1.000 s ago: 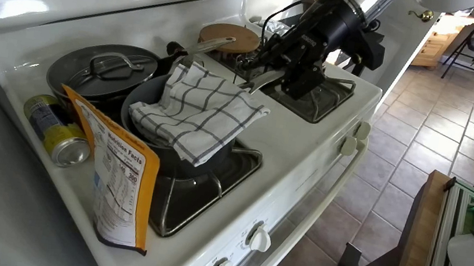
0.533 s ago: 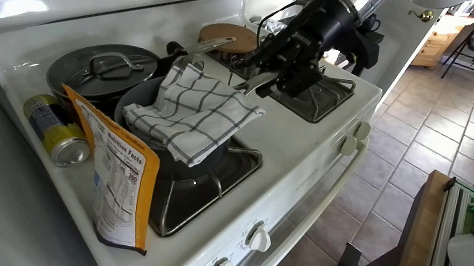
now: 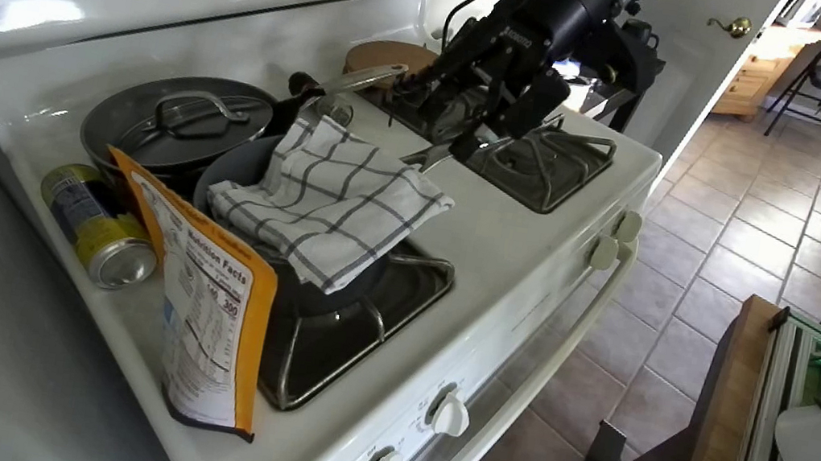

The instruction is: Move the pot to the front left plate on the stove.

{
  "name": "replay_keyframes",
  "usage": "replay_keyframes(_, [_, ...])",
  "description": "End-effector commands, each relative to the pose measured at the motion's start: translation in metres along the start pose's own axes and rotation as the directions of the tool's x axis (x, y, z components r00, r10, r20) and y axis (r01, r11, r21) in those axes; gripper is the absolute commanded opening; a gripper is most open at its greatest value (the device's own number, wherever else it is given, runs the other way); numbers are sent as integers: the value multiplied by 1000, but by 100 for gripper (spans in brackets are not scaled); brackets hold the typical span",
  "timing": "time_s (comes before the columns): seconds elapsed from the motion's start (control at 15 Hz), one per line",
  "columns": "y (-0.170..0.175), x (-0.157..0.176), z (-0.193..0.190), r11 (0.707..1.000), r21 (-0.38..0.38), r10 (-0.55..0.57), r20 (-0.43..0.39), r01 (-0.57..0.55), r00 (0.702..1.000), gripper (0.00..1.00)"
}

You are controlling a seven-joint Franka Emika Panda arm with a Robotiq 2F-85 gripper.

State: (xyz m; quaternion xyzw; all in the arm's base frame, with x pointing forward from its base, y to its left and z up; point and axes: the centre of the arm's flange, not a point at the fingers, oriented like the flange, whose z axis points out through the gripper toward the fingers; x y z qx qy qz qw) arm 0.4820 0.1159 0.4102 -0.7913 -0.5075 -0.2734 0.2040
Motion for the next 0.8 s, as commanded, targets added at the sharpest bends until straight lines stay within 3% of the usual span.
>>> replay_keyframes(0.0, [-5, 9, -20, 1000, 0, 31, 72, -31, 997, 100])
replay_keyframes(0.13, [-15, 14, -39, 999, -34, 36, 113, -32, 993, 100])
replay_keyframes(0.27, [-27, 20, -69, 993, -111, 39, 87, -29, 995, 100])
replay_keyframes(0.47, [-38, 24, -120, 950, -291, 120, 18, -109, 993, 100])
replay_keyframes(0.67, [-46, 21, -166, 884, -427, 185, -49, -188, 982, 100])
replay_keyframes(0.73, [-25, 31, -144, 923, -354, 145, -35, -148, 989, 100])
